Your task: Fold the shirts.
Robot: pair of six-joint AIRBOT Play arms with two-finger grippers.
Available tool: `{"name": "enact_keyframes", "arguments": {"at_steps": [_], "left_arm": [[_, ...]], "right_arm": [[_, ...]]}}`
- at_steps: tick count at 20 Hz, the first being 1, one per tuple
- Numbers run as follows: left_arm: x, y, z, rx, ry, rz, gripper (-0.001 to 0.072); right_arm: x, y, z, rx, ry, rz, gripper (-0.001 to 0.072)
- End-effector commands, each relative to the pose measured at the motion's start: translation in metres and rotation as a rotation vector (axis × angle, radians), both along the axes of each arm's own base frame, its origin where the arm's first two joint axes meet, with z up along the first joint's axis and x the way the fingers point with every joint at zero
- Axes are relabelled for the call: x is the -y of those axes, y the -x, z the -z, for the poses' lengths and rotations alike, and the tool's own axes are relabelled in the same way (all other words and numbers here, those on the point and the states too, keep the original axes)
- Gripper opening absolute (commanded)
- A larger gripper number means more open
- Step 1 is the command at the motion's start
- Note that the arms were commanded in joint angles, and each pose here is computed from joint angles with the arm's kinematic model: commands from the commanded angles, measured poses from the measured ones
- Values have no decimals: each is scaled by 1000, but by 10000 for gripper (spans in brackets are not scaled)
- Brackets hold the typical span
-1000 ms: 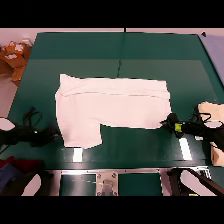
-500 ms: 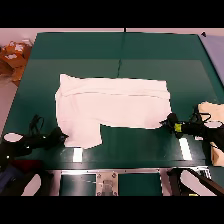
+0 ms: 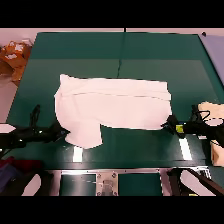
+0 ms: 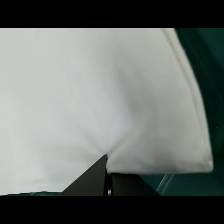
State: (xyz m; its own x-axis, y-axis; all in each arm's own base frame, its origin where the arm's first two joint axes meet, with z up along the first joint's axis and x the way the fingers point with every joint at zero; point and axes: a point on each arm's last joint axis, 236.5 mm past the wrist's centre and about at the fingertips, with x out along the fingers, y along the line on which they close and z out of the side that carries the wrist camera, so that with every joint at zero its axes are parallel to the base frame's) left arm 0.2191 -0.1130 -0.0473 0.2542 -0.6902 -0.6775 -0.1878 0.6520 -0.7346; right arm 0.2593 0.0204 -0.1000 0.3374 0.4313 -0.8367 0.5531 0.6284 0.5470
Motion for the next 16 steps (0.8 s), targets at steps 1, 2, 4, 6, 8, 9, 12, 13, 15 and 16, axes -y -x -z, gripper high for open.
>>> {"name": "enact_keyframes", "arguments": {"at_steps": [1,2,4,6,8,9,12,13,15,16], "left_arm": [[2,17,-15,-38,-3,113,24],[2,15,-19,-31,-2,121,23],[0,7,-32,9,-15,119,23],[-8,-11,-51,89,-58,58,23],[-17,-33,-69,179,-99,12,23],[-21,-45,-77,210,-109,-11,23],[-40,-87,-104,329,-153,-99,23],[-44,-100,-113,361,-154,-113,23],[-48,-130,-125,405,-126,-132,23],[-51,-143,-125,402,-111,-143,23]], "right_arm": [[11,11,-16,-26,76,-67,13],[18,14,-22,-30,115,-73,13],[30,16,-34,-27,180,-79,13],[34,9,-46,6,201,-80,13],[35,-7,-62,61,196,-62,13],[36,-22,-76,111,195,-44,13],[41,-64,-111,229,189,-24,13],[38,-76,-114,236,184,-41,13],[33,-100,-111,231,175,-72,14],[32,-114,-109,233,168,-75,14]]}}
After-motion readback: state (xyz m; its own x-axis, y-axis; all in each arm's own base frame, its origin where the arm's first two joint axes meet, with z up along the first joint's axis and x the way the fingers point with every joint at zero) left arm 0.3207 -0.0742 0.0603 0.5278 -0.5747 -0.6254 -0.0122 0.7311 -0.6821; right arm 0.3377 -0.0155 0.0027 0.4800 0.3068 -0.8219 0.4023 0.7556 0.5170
